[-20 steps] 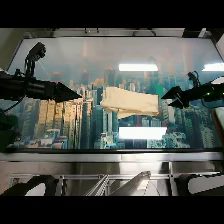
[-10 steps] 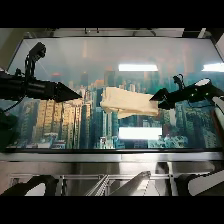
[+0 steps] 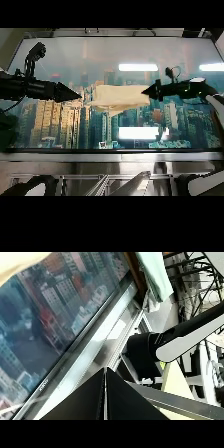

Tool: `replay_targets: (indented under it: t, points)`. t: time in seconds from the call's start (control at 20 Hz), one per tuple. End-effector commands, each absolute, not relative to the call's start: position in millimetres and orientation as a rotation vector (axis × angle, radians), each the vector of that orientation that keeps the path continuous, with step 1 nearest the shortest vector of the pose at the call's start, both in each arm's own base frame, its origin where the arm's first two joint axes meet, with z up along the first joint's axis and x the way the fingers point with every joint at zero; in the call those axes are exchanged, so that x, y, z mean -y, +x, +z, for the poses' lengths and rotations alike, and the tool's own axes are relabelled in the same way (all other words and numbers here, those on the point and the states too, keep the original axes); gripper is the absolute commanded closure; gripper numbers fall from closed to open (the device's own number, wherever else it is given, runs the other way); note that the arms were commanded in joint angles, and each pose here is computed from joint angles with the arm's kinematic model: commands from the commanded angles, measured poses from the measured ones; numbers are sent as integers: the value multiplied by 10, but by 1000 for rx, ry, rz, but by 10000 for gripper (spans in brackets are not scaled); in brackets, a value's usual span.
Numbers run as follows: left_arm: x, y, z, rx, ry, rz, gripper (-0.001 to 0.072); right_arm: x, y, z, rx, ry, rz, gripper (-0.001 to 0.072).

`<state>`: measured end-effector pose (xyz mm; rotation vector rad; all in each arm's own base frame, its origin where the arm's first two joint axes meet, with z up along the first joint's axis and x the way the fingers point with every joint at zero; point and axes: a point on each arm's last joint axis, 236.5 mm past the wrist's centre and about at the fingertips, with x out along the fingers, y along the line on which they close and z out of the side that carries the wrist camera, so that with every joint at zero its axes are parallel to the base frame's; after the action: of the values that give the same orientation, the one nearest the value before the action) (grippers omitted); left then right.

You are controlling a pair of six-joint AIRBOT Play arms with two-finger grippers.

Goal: Fold the shirts.

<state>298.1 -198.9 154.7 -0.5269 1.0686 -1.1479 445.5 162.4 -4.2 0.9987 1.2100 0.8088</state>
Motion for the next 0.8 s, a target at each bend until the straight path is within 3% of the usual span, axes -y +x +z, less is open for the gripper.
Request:
replay_targets:
  t: [0.0, 0.15, 0.25, 0.4, 0.55, 0.65, 0.75]
  points:
    - [1987, 2979, 1549, -1069, -527, -1148, 684, -1169, 4707, 907, -973, 1026, 828, 692]
    - [1986, 2980, 1548, -1068, -526, -1148, 684, 153, 4840, 1513, -788, 1017, 453, 692]
    - [1986, 2980, 1548, -1068, -526, -1148, 684, 1269, 4584, 1724, -666, 1076, 84, 692]
    - [1988, 2966, 1549, -1072, -525, -1153, 684, 2593, 3411, 1614, -656, 1082, -498, 692]
    - [1989, 2944, 1549, -1078, -524, -1160, 684, 3252, 1903, 1212, -840, 1017, -1018, 691]
    - [1989, 2940, 1548, -1079, -523, -1161, 684, 3325, 1123, 841, -1001, 1030, -1203, 691]
    - [1993, 2940, 1549, -1079, -523, -1161, 684, 3266, 713, 433, -1092, 1082, -1251, 691]
